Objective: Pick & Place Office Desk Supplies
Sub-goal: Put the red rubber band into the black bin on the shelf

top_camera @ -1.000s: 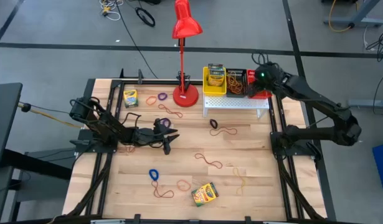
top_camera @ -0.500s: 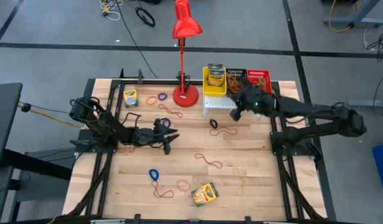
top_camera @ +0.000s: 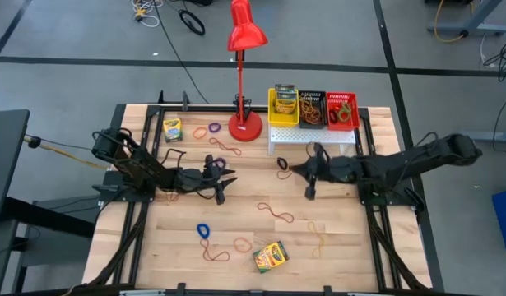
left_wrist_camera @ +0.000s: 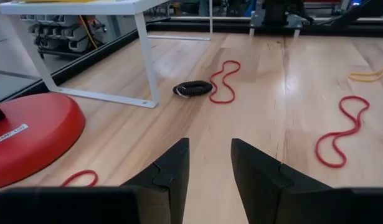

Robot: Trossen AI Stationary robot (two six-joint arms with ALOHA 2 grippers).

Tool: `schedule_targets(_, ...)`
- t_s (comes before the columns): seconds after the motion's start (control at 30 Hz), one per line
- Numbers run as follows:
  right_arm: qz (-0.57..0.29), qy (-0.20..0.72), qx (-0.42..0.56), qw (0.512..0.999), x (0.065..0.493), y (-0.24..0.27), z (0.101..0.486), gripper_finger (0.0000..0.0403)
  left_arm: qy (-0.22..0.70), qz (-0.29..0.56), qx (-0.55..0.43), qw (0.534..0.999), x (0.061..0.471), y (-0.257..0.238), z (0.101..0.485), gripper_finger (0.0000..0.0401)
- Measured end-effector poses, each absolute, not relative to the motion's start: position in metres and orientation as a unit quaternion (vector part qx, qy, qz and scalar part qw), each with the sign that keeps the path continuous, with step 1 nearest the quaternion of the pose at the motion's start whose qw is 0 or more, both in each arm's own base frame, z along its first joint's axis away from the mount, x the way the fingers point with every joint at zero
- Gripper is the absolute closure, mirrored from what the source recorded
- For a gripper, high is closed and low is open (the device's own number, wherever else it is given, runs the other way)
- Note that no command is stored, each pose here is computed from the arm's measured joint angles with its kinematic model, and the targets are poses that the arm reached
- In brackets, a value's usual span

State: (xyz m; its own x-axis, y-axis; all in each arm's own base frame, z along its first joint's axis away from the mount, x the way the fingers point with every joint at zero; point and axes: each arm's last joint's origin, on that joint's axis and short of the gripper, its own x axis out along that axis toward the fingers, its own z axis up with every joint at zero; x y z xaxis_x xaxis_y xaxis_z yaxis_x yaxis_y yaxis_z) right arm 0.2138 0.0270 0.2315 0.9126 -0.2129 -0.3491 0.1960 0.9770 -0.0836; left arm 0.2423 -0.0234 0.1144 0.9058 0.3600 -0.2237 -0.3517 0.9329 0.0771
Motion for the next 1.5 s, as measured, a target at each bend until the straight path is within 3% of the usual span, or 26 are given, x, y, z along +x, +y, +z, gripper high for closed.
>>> schedule_targets(0.17, -0.06, 0.137, 0.002, 0.989, 0.2, 0.039, 0.198, 0.04, 0.116, 0.183, 0.01, 0.976, 0.242, -0.023, 0.114, 0.0275)
schedule_targets(0.37, -0.047, 0.123, 0.006, 0.991, 0.186, 0.041, 0.174, 0.0399, 0.084, 0.187, -0.082, 0.975, 0.243, -0.024, 0.117, 0.0275)
schedule_targets(0.93, -0.049, 0.108, -0.007, 0.993, 0.185, 0.04, 0.173, 0.0398, 0.015, 0.189, -0.217, 0.958, 0.251, -0.024, 0.13, 0.0275)
schedule_targets(1.23, -0.05, 0.107, -0.008, 0.993, 0.185, 0.04, 0.173, 0.0398, -0.022, 0.15, -0.224, 0.963, 0.274, -0.024, 0.151, 0.0276)
schedule_targets(1.37, -0.05, 0.107, -0.008, 0.993, 0.185, 0.04, 0.173, 0.0398, 0.013, 0.076, -0.2, 0.977, 0.288, -0.03, 0.157, 0.0297)
schedule_targets(1.5, -0.05, 0.107, -0.008, 0.993, 0.185, 0.04, 0.173, 0.0398, 0.084, 0.048, -0.175, 0.98, 0.302, -0.038, 0.157, 0.0352)
